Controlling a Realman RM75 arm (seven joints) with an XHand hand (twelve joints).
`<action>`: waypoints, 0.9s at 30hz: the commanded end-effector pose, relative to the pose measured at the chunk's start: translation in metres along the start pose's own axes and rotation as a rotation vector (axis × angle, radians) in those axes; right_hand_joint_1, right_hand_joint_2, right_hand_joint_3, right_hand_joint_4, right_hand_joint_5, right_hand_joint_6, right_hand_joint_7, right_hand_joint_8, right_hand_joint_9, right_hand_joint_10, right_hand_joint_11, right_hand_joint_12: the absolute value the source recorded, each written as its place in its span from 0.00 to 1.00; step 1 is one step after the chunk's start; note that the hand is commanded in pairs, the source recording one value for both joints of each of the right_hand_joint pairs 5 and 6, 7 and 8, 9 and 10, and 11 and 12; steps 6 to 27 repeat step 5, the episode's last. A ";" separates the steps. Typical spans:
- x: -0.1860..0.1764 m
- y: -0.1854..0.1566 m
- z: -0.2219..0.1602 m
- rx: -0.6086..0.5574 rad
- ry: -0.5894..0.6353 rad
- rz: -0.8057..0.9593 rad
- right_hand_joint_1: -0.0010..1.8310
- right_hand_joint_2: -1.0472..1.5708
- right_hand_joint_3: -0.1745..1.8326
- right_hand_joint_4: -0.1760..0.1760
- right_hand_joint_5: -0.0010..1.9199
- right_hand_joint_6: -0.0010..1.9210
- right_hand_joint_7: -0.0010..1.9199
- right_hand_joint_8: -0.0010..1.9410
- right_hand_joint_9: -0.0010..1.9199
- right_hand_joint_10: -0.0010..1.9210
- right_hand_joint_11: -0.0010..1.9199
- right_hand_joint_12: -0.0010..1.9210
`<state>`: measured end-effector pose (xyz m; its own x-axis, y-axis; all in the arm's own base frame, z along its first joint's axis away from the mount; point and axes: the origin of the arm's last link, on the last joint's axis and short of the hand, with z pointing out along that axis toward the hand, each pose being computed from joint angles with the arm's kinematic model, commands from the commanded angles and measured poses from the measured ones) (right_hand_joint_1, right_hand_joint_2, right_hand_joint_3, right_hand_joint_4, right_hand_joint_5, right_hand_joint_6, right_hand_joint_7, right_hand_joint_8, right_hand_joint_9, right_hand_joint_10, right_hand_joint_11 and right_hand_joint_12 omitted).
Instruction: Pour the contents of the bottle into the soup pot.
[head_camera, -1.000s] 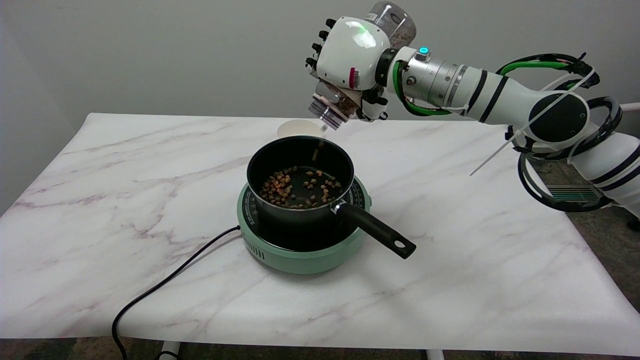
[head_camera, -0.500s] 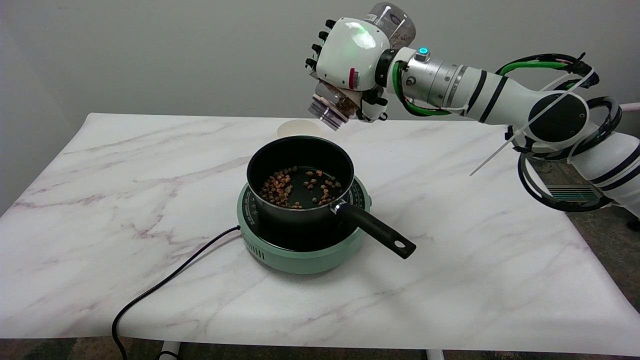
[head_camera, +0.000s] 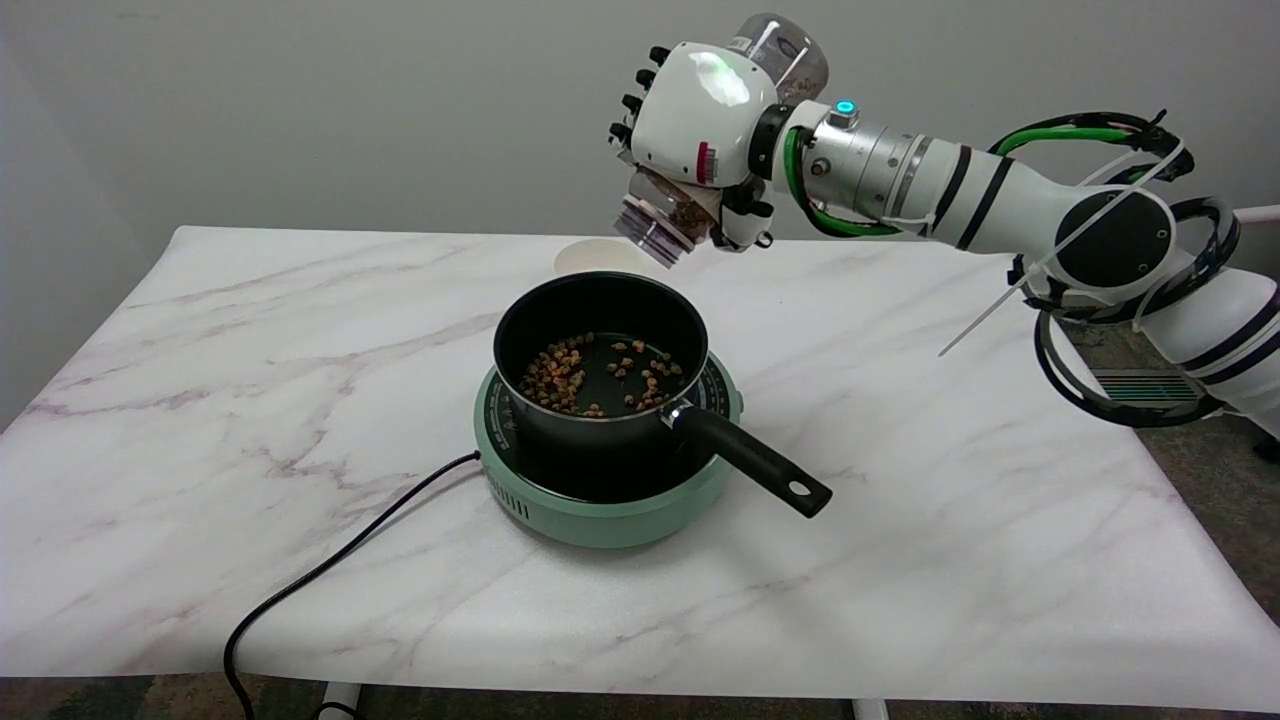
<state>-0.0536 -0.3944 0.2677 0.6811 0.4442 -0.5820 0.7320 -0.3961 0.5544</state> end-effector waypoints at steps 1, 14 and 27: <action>0.040 -0.055 -0.002 0.177 0.069 -0.042 0.69 0.93 0.42 0.50 1.00 1.00 1.00 0.99 0.74 0.73 0.64 0.64; -0.007 -0.015 0.000 0.036 -0.011 0.055 0.69 0.93 0.42 0.50 1.00 1.00 1.00 0.99 0.74 0.74 0.64 0.64; -0.007 -0.015 0.000 0.036 -0.011 0.055 0.69 0.93 0.42 0.50 1.00 1.00 1.00 0.99 0.74 0.74 0.64 0.64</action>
